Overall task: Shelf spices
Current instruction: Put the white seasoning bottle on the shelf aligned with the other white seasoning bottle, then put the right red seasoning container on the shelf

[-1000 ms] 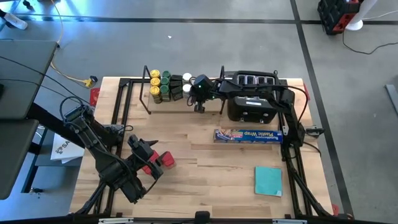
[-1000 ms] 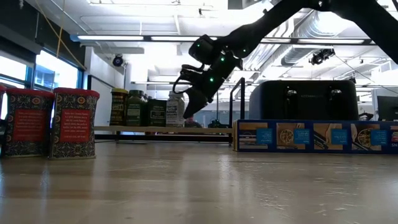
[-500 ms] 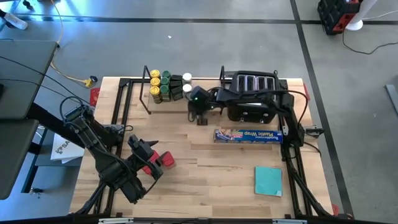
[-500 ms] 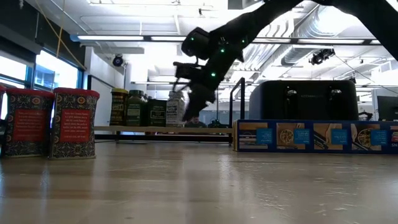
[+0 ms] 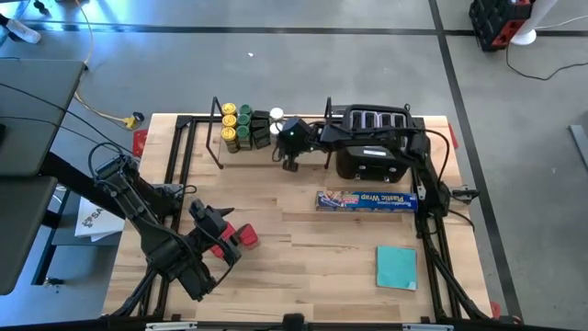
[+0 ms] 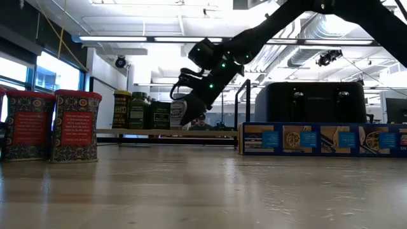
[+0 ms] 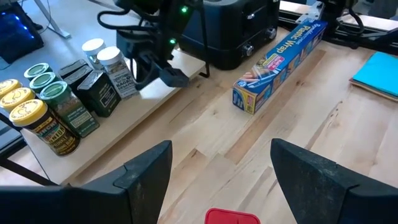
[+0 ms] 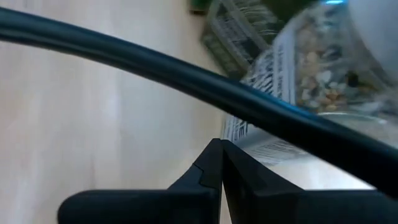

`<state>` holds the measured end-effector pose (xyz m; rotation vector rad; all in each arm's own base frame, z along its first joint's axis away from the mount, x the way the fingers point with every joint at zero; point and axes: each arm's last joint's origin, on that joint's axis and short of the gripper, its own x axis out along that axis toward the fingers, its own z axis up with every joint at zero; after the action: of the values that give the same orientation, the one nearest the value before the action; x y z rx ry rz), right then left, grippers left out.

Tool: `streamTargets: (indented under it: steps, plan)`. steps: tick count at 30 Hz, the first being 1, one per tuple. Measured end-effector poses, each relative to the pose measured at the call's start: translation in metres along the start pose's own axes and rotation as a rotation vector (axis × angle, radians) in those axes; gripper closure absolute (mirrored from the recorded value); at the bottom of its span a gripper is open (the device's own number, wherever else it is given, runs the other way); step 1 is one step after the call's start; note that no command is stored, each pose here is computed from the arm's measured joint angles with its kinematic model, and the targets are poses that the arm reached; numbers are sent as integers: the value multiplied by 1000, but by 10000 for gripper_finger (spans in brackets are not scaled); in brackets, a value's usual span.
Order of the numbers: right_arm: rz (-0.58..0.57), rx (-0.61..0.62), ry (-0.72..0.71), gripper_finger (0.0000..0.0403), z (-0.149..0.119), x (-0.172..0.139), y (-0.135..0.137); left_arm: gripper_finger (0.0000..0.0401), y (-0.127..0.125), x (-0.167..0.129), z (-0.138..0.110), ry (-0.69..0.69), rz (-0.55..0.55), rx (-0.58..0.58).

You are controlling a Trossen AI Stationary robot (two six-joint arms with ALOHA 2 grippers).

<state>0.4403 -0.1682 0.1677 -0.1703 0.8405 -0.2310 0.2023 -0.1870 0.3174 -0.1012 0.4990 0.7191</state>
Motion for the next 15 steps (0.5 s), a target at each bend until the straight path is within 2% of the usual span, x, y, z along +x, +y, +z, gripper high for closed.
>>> streamTargets:
  steps: [9, 15]
  plan:
    - [-28, 78, 8, 401, -4, 0, -13, 133, 0, 0, 0, 0, -1, -1]
    - [35, 3, 37, 401, 9, -20, 15, 133, -1, 0, -1, 19, -4, -6]
